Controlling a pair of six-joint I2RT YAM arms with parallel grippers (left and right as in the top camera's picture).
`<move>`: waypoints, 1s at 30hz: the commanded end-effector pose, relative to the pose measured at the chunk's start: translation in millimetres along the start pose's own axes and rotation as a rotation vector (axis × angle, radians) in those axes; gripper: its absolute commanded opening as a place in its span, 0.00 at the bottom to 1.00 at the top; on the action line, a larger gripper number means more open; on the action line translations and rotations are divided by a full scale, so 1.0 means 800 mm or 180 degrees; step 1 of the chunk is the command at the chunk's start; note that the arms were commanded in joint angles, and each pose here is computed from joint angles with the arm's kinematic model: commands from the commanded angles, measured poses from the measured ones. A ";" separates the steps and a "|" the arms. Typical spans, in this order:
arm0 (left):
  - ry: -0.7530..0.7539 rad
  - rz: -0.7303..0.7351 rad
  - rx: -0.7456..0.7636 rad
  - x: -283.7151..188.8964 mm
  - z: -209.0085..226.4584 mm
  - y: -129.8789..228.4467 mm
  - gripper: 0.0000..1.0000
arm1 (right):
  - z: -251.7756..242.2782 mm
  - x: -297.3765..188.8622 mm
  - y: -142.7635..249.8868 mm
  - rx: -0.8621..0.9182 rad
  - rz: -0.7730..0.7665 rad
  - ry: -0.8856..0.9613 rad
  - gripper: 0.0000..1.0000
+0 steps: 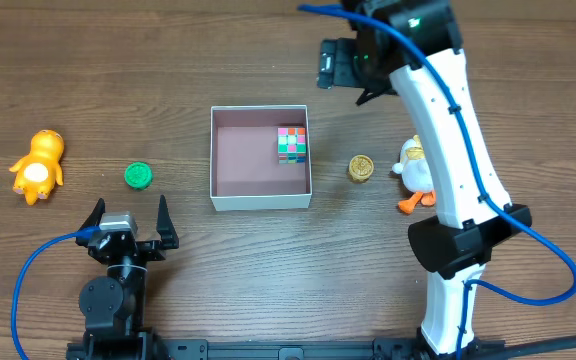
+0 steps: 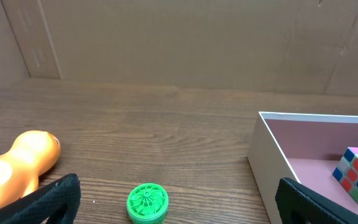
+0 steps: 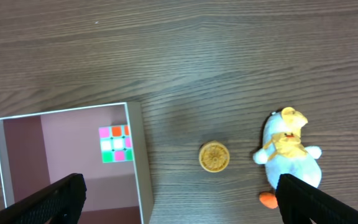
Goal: Pack container
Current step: 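Raise the right gripper and move it right toward the duck plush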
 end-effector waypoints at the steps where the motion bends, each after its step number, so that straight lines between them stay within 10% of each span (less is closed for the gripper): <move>1: -0.0034 -0.0023 0.0068 0.000 0.001 0.000 1.00 | -0.021 -0.047 -0.002 -0.0089 -0.0241 -0.0221 1.00; 30: -0.0034 -0.0024 0.0068 0.000 0.001 0.000 1.00 | -0.145 -0.101 0.044 0.0150 -0.0258 0.0164 1.00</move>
Point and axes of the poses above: each gripper's point midway between its finger pads, its own x axis out along the fingers, its own z axis along the line the jaws close on, y = z × x, the point moved 10 cm from there along -x, back along the fingers, and after that the axes turned 2 degrees about x, right-handed, at the moved point
